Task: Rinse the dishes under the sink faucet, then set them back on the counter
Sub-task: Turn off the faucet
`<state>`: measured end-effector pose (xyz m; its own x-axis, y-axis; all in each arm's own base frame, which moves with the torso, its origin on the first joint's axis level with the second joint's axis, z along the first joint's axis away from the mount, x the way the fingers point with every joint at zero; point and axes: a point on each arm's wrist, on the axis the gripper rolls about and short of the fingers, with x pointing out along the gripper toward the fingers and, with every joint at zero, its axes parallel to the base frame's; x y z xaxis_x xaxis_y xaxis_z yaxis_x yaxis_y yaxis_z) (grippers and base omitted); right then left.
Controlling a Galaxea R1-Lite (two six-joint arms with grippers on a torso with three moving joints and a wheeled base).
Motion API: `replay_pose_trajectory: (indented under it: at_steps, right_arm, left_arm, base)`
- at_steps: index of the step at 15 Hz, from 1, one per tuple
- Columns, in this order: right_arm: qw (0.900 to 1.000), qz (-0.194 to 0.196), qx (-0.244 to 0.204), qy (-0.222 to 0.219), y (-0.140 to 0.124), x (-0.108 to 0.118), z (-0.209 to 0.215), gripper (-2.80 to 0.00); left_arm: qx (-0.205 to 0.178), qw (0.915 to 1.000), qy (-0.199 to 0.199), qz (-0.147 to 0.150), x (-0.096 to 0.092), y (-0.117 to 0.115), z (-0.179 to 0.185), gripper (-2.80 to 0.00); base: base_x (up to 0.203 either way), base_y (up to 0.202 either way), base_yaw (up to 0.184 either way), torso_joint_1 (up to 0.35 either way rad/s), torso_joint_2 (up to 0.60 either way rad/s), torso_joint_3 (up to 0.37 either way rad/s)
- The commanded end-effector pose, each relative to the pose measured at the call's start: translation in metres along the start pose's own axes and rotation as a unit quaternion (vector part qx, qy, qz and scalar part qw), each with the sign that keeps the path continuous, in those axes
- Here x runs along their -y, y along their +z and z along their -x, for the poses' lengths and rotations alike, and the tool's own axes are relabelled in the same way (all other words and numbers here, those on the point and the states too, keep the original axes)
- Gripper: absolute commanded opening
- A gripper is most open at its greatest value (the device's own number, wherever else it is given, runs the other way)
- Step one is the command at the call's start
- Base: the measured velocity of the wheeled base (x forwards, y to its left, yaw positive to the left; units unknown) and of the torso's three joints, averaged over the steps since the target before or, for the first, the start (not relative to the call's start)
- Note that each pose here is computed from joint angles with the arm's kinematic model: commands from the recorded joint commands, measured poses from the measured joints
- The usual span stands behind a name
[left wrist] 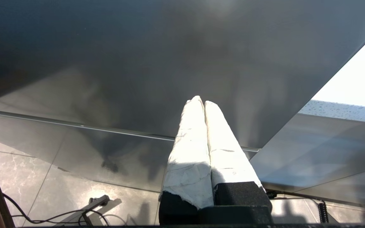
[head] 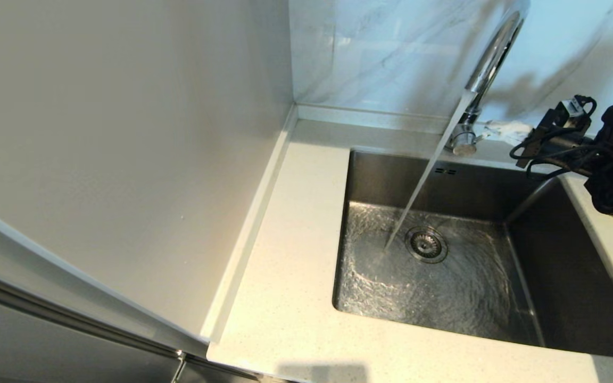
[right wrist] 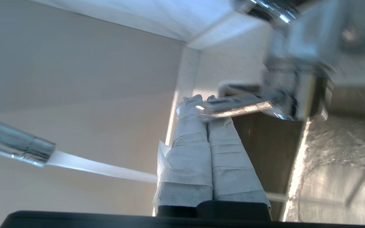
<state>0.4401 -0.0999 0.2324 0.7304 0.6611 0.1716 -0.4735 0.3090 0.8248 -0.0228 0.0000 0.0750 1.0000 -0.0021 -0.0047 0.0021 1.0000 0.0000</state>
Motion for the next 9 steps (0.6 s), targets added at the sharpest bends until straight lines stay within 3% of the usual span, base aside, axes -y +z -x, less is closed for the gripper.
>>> replay_pose_trajectory:
  at_steps: [1,9]
  right_arm:
    - [1.0,0.005,0.0,0.011,-0.004,0.007,-0.005,-2.8]
    - [0.998,0.039,0.017,0.043,-0.004,0.021,-0.023,-2.8]
  left_arm:
    - [0.0,1.0,0.0,0.0,0.0,0.0,0.0,-2.8]
    - [0.0,1.0,0.0,0.0,0.0,0.0,0.0,-2.8]
  base:
    - [0.0,0.0,0.0,0.0,0.0,0.0]
    - [0.0,0.0,0.0,0.0,0.0,0.0]
